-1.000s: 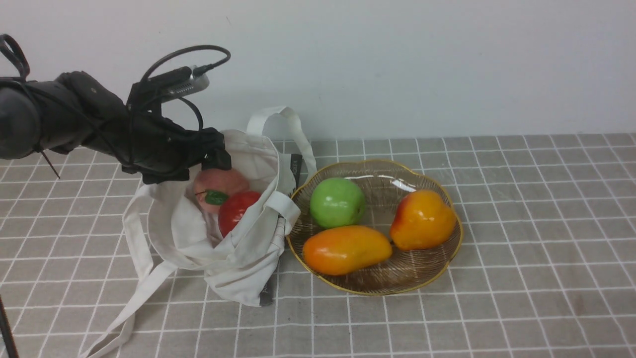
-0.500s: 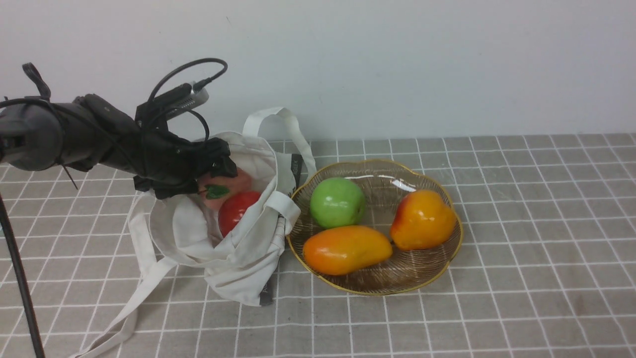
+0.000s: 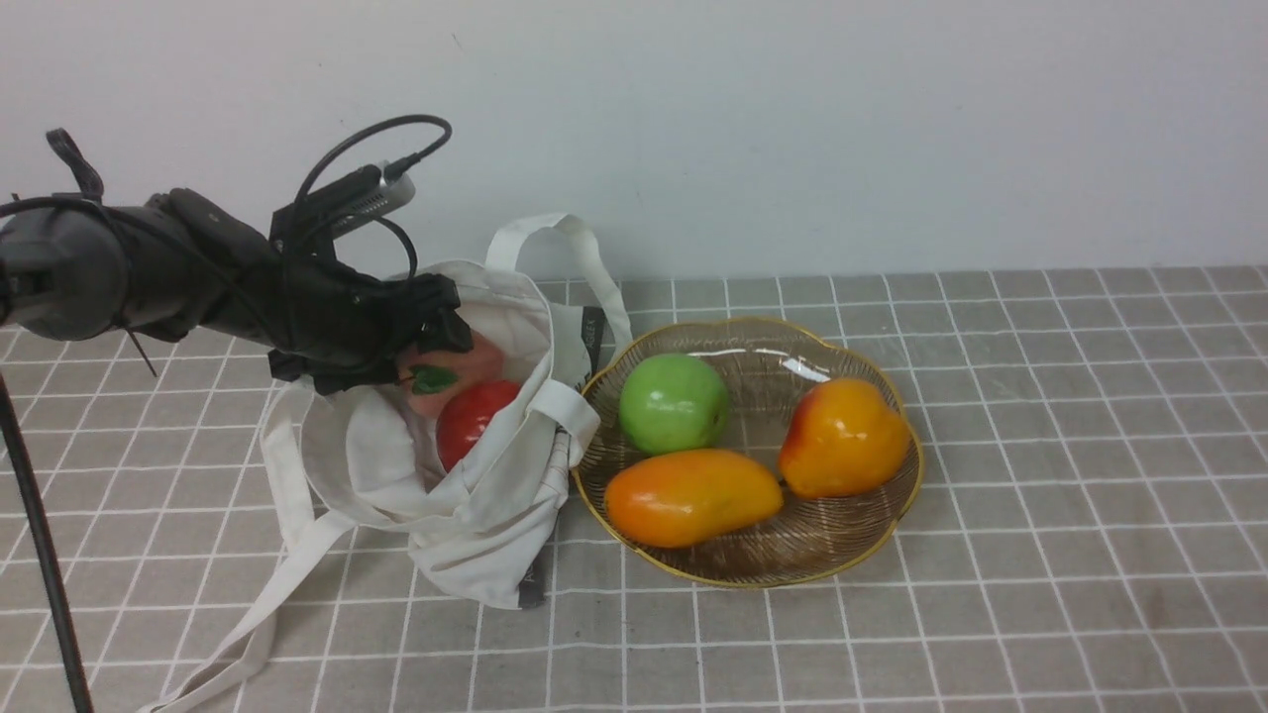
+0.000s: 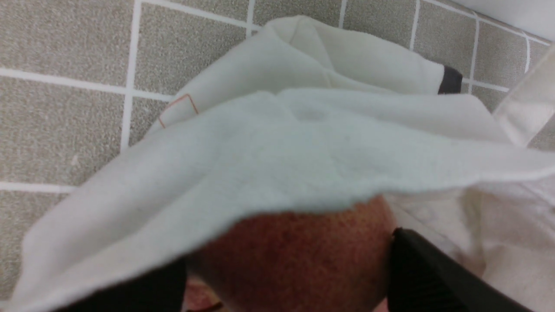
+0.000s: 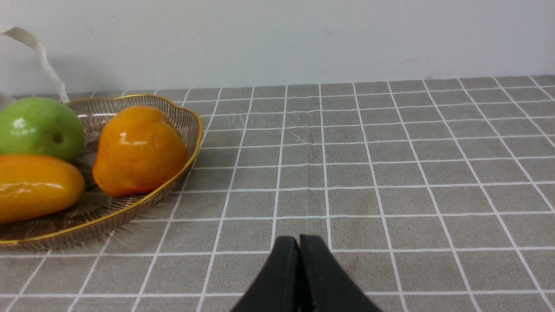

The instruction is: Take the fruit out of the bag on the grey coffee tablecloth and place them on the plate.

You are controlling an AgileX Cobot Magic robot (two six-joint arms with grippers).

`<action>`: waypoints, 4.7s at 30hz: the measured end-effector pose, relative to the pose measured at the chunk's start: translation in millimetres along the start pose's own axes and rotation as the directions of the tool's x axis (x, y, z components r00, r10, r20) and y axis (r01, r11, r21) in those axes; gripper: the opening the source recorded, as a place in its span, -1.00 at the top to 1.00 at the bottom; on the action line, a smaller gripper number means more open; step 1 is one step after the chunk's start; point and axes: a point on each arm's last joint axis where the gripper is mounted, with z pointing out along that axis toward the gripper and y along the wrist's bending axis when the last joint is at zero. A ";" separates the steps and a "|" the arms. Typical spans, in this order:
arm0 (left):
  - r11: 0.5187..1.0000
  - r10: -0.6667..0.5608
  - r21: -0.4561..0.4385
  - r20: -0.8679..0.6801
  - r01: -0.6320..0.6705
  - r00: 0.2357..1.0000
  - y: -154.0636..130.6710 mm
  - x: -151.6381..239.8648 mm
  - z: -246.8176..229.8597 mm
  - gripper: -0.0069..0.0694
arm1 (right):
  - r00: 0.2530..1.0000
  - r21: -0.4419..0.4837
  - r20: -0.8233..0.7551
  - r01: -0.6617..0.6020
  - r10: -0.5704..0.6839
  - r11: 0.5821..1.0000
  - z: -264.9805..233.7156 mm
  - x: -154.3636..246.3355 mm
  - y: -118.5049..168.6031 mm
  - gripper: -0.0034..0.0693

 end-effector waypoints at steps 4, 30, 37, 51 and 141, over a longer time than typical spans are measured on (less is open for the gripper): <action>0.998 0.062 0.002 -0.008 -0.062 0.998 -6.8 -1.7 -15.5 -0.58 | 1.000 0.000 0.000 0.000 0.000 1.000 0.0 0.0 0.0 0.95; 0.872 0.289 0.412 0.002 -0.264 0.957 -177.0 56.0 -82.6 -0.58 | 1.000 0.000 0.000 0.000 0.000 1.000 0.0 0.0 0.0 0.95; 0.868 0.341 0.360 0.070 -0.343 0.937 -195.3 76.1 -45.7 -0.58 | 1.000 0.000 0.000 0.000 0.000 1.000 0.0 0.0 0.0 0.95; 0.892 0.360 0.284 0.022 -0.351 0.933 -177.7 90.0 6.2 -0.67 | 1.000 0.000 0.000 0.000 0.000 1.000 0.0 0.0 0.0 0.95; 0.857 0.474 -0.120 0.566 -0.501 0.675 22.5 281.3 -248.2 0.84 | 1.000 0.000 0.000 0.000 0.000 1.000 0.0 0.0 0.0 0.95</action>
